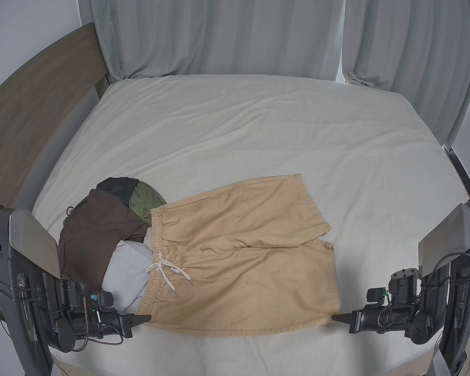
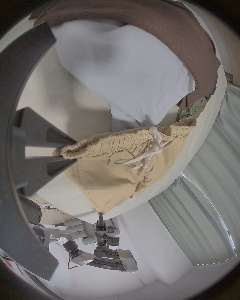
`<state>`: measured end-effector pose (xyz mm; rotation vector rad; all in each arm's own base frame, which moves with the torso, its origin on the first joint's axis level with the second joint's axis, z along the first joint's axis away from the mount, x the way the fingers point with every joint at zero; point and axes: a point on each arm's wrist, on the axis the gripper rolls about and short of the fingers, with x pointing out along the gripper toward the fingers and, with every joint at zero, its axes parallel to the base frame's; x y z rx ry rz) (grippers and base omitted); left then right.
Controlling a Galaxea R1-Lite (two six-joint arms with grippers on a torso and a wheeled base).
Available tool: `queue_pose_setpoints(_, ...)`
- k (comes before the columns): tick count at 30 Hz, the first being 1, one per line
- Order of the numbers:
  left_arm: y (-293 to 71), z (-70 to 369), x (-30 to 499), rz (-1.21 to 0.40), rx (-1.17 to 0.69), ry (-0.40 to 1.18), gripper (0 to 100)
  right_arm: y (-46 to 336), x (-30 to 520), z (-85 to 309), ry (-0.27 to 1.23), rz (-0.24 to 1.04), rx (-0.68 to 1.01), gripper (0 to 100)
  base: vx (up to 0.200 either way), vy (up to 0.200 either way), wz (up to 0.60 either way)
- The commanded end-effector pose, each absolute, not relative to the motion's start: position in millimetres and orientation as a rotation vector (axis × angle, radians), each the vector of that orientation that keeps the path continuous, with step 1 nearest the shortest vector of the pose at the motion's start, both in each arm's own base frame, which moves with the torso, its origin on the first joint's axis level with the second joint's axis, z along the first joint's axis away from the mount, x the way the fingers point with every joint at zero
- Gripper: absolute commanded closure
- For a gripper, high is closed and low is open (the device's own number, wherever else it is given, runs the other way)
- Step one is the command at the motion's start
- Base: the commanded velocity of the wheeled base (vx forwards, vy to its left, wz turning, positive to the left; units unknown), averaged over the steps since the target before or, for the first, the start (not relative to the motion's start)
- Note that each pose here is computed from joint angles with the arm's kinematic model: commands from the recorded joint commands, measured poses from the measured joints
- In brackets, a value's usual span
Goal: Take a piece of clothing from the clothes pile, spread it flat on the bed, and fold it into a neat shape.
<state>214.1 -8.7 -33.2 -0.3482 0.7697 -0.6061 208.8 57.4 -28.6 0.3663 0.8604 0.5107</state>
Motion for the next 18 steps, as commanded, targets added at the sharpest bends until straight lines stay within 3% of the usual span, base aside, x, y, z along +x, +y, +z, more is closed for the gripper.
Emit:
queue_pose_setpoints(1, -8.3, -35.7, 209.2, -0.600, -0.357, 0.797, 100, 56.5, 204.8, -27.1, 0.870, 0.508, 0.368, 100, 0.000, 0.000, 0.00)
queue_pose_setpoints(16, -8.6, -39.1, 208.6, -0.613, -0.369, 0.811, 100, 55.9, 205.1, -29.2, 0.877, 0.505, 0.371, 100, 0.000, 0.000, 0.00)
queue_pose_setpoints(17, -8.5, -39.2, 208.6, -0.611, -0.368, 0.811, 0, 55.9, 205.1, -29.5, 0.878, 0.503, 0.370, 100, 0.000, 0.000, 0.00)
queue_pose_setpoints(18, -8.5, -38.8, 208.8, -0.610, -0.366, 0.808, 0, 55.9, 205.0, -29.5, 0.879, 0.504, 0.372, 100, 0.000, 0.000, 0.00)
